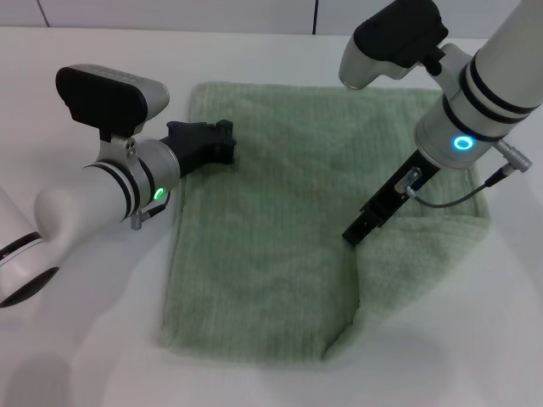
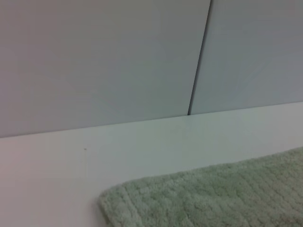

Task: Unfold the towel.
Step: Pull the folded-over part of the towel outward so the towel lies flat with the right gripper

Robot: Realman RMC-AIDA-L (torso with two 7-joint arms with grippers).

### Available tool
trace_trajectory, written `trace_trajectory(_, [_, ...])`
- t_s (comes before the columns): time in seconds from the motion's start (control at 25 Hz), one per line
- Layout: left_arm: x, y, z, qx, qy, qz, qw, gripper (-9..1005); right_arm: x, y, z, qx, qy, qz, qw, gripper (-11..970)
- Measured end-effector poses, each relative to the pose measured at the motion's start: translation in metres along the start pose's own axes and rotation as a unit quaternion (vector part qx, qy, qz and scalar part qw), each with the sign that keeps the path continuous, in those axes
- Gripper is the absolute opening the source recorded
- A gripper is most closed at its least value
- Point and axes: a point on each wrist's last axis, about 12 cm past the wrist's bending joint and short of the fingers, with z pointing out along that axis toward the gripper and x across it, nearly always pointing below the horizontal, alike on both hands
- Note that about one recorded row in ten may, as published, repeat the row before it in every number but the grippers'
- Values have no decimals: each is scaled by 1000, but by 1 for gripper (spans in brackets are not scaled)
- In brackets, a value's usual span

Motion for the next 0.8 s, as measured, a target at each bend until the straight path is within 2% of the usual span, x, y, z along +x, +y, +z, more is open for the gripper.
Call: trace_trajectory(0.8, [1, 0, 0, 0, 0, 0, 1000, 0, -5, 4, 4, 4, 17, -12, 1000, 638])
